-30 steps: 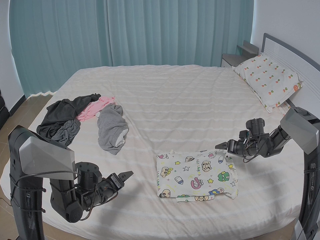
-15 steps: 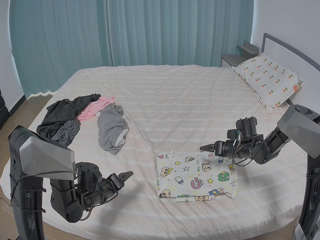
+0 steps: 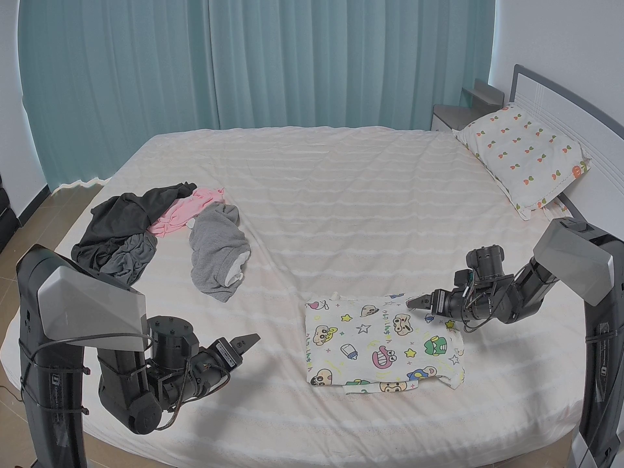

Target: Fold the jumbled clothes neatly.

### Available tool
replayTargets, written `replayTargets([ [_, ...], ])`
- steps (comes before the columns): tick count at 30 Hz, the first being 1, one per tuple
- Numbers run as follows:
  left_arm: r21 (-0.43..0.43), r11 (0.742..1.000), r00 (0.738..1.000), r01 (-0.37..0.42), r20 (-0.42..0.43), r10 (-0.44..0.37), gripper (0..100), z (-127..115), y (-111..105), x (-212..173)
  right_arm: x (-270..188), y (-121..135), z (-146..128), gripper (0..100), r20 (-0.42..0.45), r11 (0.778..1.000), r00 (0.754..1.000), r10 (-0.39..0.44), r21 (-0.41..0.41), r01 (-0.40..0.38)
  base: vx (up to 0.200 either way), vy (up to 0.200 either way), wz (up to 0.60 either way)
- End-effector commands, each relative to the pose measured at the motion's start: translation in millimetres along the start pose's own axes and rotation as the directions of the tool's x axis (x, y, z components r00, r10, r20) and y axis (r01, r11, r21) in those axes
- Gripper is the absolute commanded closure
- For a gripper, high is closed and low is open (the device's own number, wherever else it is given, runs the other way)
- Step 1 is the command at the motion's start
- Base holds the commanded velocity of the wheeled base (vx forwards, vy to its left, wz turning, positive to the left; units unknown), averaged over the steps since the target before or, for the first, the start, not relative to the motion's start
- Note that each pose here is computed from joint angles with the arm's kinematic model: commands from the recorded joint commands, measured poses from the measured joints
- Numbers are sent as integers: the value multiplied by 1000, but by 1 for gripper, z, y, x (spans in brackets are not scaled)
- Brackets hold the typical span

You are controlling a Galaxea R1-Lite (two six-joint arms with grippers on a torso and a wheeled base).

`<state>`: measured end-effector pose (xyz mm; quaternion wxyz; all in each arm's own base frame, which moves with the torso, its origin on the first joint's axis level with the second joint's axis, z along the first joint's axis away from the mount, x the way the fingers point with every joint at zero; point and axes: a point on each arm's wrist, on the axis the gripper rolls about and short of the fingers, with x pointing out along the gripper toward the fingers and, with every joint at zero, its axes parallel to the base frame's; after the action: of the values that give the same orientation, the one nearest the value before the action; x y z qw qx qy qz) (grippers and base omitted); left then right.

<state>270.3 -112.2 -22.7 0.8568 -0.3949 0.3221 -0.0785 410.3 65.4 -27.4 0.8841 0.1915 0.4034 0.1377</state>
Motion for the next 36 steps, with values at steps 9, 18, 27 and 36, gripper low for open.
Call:
replayTargets([
  [9,-2,1000,1000,7,-2,-7,0,1,-1,-1,-35,15,8,0,199,990,979,38,124,-64,0,0,0],
  [18,0,1000,1000,13,4,-13,0,0,-4,1,-53,17,-40,0,272,975,959,80,179,-132,0,0,0],
  [27,13,1000,1000,-3,9,3,0,-6,-5,4,-55,18,-44,0,276,973,956,97,176,-149,0,-111,0],
  [36,15,1000,1000,-2,8,2,0,-7,-5,5,-56,23,-45,0,293,968,949,117,180,-175,0,-200,0],
])
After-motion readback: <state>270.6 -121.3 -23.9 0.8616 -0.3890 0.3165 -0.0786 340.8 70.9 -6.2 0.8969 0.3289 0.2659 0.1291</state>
